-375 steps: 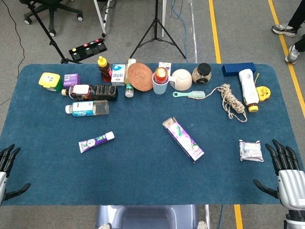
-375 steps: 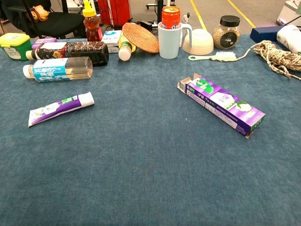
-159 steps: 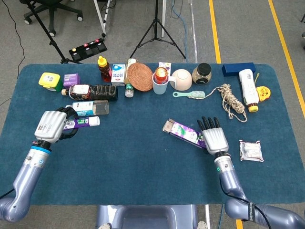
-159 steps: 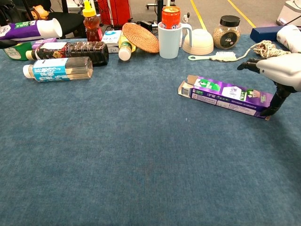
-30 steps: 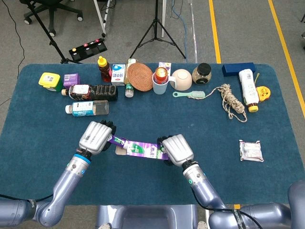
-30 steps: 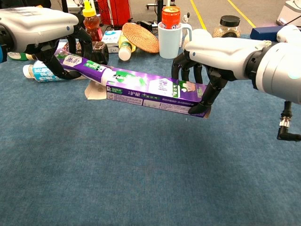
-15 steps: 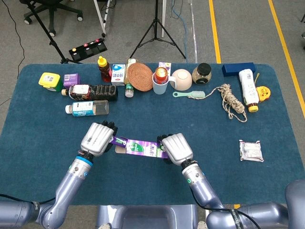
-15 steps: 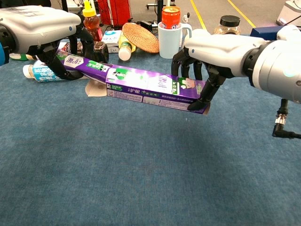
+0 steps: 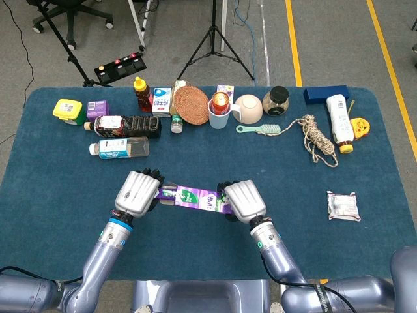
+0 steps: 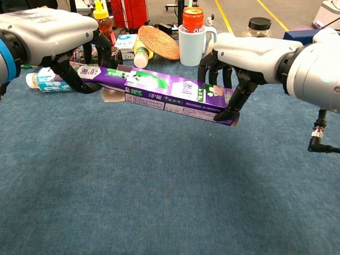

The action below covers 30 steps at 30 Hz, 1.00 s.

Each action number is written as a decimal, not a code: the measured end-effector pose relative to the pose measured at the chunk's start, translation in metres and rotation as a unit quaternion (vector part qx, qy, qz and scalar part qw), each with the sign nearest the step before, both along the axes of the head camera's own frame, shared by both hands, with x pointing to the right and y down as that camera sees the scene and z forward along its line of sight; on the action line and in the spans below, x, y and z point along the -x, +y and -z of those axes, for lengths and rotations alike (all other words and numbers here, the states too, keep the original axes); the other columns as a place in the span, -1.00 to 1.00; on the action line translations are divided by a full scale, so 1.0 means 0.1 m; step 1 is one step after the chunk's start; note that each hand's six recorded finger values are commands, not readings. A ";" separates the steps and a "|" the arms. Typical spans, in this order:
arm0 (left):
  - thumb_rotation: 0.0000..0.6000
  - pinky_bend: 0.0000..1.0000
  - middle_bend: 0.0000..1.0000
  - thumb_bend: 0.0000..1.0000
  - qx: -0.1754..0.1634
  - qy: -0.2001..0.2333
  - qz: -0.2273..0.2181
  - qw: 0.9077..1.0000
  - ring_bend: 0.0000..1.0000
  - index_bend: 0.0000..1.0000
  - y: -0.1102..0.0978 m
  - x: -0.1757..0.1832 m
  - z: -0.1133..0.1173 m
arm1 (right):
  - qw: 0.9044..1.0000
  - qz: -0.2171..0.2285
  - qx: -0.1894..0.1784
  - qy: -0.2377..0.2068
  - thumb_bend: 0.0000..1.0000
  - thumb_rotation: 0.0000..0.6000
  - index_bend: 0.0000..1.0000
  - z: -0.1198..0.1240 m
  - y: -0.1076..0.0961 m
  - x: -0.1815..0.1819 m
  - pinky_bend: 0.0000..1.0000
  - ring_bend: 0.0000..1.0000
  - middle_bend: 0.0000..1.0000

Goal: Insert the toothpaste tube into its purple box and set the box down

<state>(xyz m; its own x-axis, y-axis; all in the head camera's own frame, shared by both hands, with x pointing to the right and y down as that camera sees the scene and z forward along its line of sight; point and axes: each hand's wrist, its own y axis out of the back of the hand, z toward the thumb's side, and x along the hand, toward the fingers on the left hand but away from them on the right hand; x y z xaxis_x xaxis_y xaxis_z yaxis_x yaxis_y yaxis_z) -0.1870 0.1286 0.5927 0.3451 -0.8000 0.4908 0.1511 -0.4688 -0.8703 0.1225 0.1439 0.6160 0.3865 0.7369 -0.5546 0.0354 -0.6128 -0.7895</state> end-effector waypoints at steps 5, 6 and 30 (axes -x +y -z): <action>1.00 0.20 -0.23 -0.36 -0.015 0.000 0.010 1.000 -0.28 0.10 -0.03 -0.02 0.01 | 1.000 -0.004 0.009 -0.021 -0.37 1.00 -0.13 0.01 0.02 0.01 0.16 0.01 0.00; 1.00 0.20 -0.23 -0.36 -0.015 0.001 0.012 1.000 -0.28 0.10 -0.03 -0.02 0.01 | 1.000 -0.003 0.010 -0.024 -0.36 1.00 -0.13 0.02 0.02 0.01 0.16 0.01 0.00; 1.00 0.14 -0.34 -0.39 -0.010 0.040 0.019 0.999 -0.28 -0.05 0.03 -0.14 0.15 | 0.999 -0.019 0.002 -0.048 -0.33 1.00 -0.13 -0.06 0.02 -0.01 0.16 0.01 0.02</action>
<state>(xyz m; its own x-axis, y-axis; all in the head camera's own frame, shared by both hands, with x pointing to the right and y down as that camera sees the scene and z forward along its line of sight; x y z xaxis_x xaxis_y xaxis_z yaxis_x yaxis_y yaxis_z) -0.1727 0.1320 0.5772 0.3523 -0.8222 0.4471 0.0636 -0.4556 -0.8879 0.1236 0.1457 0.6222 0.4097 0.7499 -0.5195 0.1334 -0.6126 -0.7791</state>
